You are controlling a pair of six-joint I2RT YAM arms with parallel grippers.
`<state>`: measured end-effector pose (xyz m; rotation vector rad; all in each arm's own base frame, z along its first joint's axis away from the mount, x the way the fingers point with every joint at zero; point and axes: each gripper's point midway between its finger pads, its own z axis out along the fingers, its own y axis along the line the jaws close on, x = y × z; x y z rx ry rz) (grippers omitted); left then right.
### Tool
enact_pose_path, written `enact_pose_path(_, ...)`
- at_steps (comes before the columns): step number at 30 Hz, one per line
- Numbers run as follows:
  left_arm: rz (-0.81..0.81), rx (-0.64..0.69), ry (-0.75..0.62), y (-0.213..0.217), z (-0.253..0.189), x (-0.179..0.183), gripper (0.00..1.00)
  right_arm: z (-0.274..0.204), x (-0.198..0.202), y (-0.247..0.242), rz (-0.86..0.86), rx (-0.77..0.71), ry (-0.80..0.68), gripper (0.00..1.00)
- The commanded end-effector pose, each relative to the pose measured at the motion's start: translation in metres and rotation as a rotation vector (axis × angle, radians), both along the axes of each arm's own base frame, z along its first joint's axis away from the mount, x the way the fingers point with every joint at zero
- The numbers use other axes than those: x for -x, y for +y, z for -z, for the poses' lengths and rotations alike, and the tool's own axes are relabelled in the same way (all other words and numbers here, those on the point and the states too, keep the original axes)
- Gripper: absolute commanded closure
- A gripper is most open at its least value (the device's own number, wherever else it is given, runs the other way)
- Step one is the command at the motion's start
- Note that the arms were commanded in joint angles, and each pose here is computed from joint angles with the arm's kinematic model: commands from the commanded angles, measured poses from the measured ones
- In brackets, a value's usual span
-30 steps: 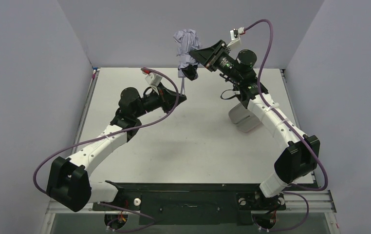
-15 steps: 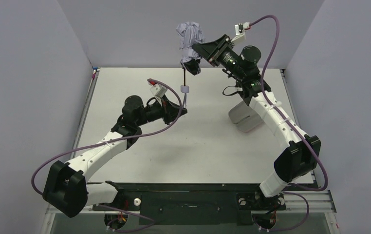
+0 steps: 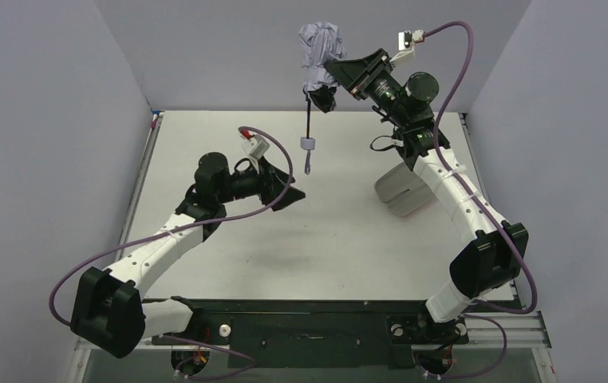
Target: Open the umbrella
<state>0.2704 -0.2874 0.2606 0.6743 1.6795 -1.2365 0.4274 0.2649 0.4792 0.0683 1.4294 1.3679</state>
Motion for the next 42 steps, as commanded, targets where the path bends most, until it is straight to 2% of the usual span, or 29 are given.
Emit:
enact_pose_path(1, -0.026, 0.115, -0.096, 0.027, -0.074, -0.013, 0.28, -0.058, 0.035, -0.014, -0.016, -0.047, -0.233, 1.00)
enact_pose_path(5, -0.108, 0.130, -0.111, 0.044, -0.104, -0.037, 0.25, -0.051, 0.045, -0.010, -0.041, -0.023, -0.261, 1.00)
enact_pose_path(11, -0.140, 0.195, -0.096, 0.037, -0.137, -0.059, 0.22, -0.046, 0.052, -0.002, -0.063, -0.012, -0.269, 1.00)
enact_pose_path(15, -0.130, 0.222, -0.040, 0.025, -0.140, -0.067, 0.22, -0.046, 0.057, 0.000, -0.068, -0.013, -0.275, 1.00)
enact_pose_path(22, -0.096, 0.185, -0.013, -0.002, -0.130, -0.066, 0.23, -0.054, 0.065, 0.007, -0.099, -0.032, -0.298, 1.00)
enact_pose_path(27, -0.049, 0.163, 0.018, -0.018, -0.117, -0.058, 0.34, -0.065, 0.070, 0.007, -0.110, -0.052, -0.322, 1.00)
enact_pose_path(33, 0.025, 0.130, 0.038, -0.032, -0.091, -0.034, 0.57, -0.084, 0.066, 0.000, -0.080, -0.086, -0.353, 1.00)
enact_pose_path(37, 0.050, 0.100, 0.049, -0.038, -0.076, -0.025, 0.61, -0.093, 0.059, -0.011, -0.026, -0.108, -0.358, 1.00)
enact_pose_path(42, 0.082, 0.077, 0.080, -0.044, -0.059, -0.013, 0.61, -0.108, 0.053, -0.025, 0.046, -0.150, -0.366, 1.00)
